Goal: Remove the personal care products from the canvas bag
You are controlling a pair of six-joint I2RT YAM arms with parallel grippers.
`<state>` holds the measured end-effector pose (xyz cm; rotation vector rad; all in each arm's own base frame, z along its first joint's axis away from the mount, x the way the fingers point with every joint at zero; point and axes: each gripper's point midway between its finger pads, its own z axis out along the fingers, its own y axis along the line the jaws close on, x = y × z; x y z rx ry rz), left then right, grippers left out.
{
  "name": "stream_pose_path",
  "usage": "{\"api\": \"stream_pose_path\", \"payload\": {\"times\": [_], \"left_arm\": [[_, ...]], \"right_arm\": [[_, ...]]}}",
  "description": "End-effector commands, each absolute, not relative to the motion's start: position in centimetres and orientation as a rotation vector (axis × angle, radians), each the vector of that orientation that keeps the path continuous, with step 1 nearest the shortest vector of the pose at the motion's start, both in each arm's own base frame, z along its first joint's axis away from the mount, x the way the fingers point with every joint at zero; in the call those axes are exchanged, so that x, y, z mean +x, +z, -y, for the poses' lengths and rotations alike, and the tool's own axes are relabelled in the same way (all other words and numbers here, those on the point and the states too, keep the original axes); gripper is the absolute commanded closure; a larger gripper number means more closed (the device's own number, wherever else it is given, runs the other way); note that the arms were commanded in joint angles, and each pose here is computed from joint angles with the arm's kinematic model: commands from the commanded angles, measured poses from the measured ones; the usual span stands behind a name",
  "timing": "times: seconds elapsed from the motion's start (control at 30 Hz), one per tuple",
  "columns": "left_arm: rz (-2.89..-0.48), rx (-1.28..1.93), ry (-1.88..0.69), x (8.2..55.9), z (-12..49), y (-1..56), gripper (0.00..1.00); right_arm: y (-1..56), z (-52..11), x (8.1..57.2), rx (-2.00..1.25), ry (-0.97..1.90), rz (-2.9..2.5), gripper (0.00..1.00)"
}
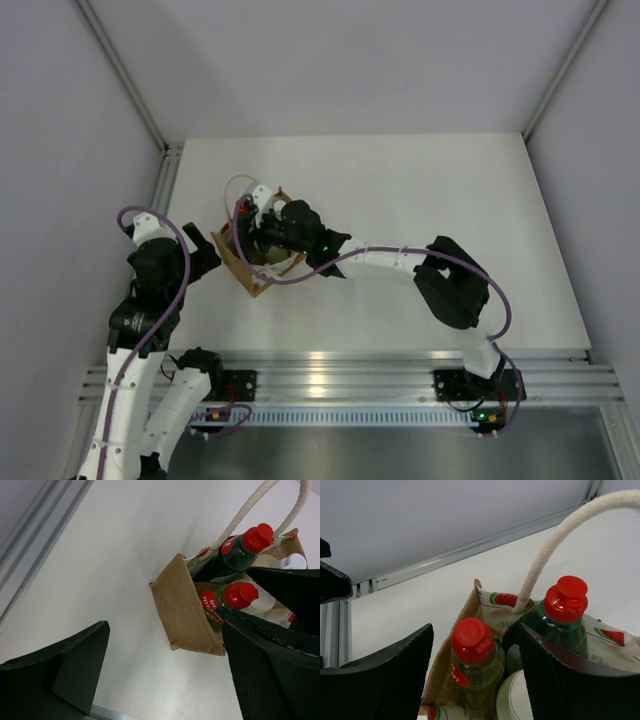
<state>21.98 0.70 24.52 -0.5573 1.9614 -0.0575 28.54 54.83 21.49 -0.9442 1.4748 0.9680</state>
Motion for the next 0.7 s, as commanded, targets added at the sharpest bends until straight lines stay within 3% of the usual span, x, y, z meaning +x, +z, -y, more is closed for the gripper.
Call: {"api": "stream_pose_path", "payload": {"times": [0.0, 0.07, 0.33, 0.5, 0.67], "left_arm": [[-1.922, -0.566, -0.069, 22.7, -0.7, 25.1, 0.02], [-1.922, -0.562, -0.071, 22.7, -0.7, 25.1, 0.02], [-1.935, -0.553, -0.074, 22.8, -0.5, 24.9, 0.02], [-1.941, -0.550, -0.074, 22.9, -0.4, 24.8, 0.02], [-1.942, -0.547, -0.076, 22.9, -0.4, 24.8, 0.02]], "right_arm": [[24.3, -56.6, 27.8, -0.938, 1.003, -1.346, 0.34], [24.0, -56.9, 27.8, -0.938, 1.002, -1.343, 0.35], [23.6, -57.5, 27.4, -0.948, 1.007, -1.318, 0.55], [23.3, -57.6, 27.4, -0.944, 1.010, -1.317, 0.49], [23.8, -57.6, 27.3, -0.932, 1.020, -1.297, 0.53]]}}
